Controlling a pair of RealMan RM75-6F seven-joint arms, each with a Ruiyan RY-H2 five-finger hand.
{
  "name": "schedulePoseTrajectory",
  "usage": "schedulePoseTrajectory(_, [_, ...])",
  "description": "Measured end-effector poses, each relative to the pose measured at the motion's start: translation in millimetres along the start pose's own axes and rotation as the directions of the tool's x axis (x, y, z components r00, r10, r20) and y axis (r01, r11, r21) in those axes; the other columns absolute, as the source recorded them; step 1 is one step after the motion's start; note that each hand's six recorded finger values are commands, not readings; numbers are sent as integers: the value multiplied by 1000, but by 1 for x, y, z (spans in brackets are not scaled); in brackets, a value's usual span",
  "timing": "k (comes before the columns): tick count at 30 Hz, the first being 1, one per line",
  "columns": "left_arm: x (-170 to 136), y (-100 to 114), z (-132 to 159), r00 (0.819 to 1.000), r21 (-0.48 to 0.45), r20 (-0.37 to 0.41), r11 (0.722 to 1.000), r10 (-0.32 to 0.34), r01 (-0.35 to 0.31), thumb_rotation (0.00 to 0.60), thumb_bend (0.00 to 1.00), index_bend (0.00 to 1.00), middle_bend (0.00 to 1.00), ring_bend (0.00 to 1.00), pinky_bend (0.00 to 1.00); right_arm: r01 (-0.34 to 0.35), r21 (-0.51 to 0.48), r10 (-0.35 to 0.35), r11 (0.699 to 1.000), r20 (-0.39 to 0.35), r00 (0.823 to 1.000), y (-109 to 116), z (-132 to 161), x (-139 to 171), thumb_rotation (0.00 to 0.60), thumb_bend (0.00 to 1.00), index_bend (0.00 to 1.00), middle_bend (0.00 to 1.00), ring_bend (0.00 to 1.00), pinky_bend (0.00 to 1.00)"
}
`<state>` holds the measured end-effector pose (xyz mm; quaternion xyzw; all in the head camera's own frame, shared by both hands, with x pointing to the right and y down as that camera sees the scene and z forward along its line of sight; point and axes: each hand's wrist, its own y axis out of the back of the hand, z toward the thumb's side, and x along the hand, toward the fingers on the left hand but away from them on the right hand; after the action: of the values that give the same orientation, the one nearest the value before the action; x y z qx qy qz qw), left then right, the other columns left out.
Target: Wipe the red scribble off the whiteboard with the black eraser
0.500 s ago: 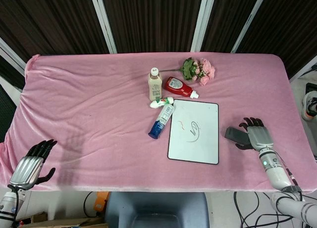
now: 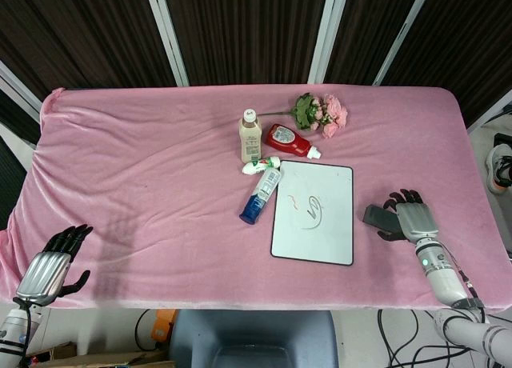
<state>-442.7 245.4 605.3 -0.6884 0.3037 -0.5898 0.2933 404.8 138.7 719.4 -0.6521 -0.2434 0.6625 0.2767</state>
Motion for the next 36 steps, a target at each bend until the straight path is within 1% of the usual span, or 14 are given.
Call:
schedulePoseTrajectory(2, [0,0,0,1000,0,-1,1000,-1,1,600,388,0,49,34,121,-2,2,2,1000,-1,1000,-1,1,-1,600,341,577,378,292,361])
schedulePoseTrajectory(4, [0,-1,0,1000,2,-2,1000,-2,2,600,388,0,49,34,121,-9,5,9,1000,-3,1000,-3,3,-4,600,340,607,411,355,433])
schedulePoseTrajectory(7, [0,-2,1,1000,3,2,1000,-7,7,600,388,0,49,34,121,-9,14,9,1000,-4,1000,-4,6,-5,600,340,639,447,413,501])
schedulePoseTrajectory(12, [0,-1,1,1000,2,2,1000,-5,5,600,389,0,49,34,121,2,32,-3,999,6,1000,-4,7,-6,600,340,727,524,504,595])
schedulePoseTrajectory(18, [-2,-1,2,1000,-2,9,1000,-2,2,600,388,0,48,34,121,39,66,-40,997,14,999,-1,9,-6,600,347,833,611,595,695])
schedulePoseTrajectory(21, [-2,-1,2,1000,-2,10,1000,-4,4,600,388,0,49,35,121,58,85,-60,995,20,998,1,11,-6,600,374,916,678,666,773])
schedulePoseTrajectory(24, [-2,0,1,1000,-4,10,1000,-4,4,600,388,0,48,35,121,80,92,-82,993,25,996,3,14,-7,600,416,970,722,716,823])
schedulePoseTrajectory(29, [-2,0,1,1000,-7,11,1000,-1,1,600,388,0,49,35,121,137,64,-139,988,16,990,12,22,-8,600,449,986,750,749,855])
schedulePoseTrajectory(33, [-1,0,2,1000,-7,13,1000,0,0,600,388,0,49,35,121,193,18,-192,981,-24,981,26,37,-5,600,452,986,754,757,866])
schedulePoseTrajectory(36, [-1,0,2,1000,-5,12,1000,-3,3,600,388,0,49,35,120,243,-8,-243,970,-75,967,41,59,-3,600,452,984,754,757,866])
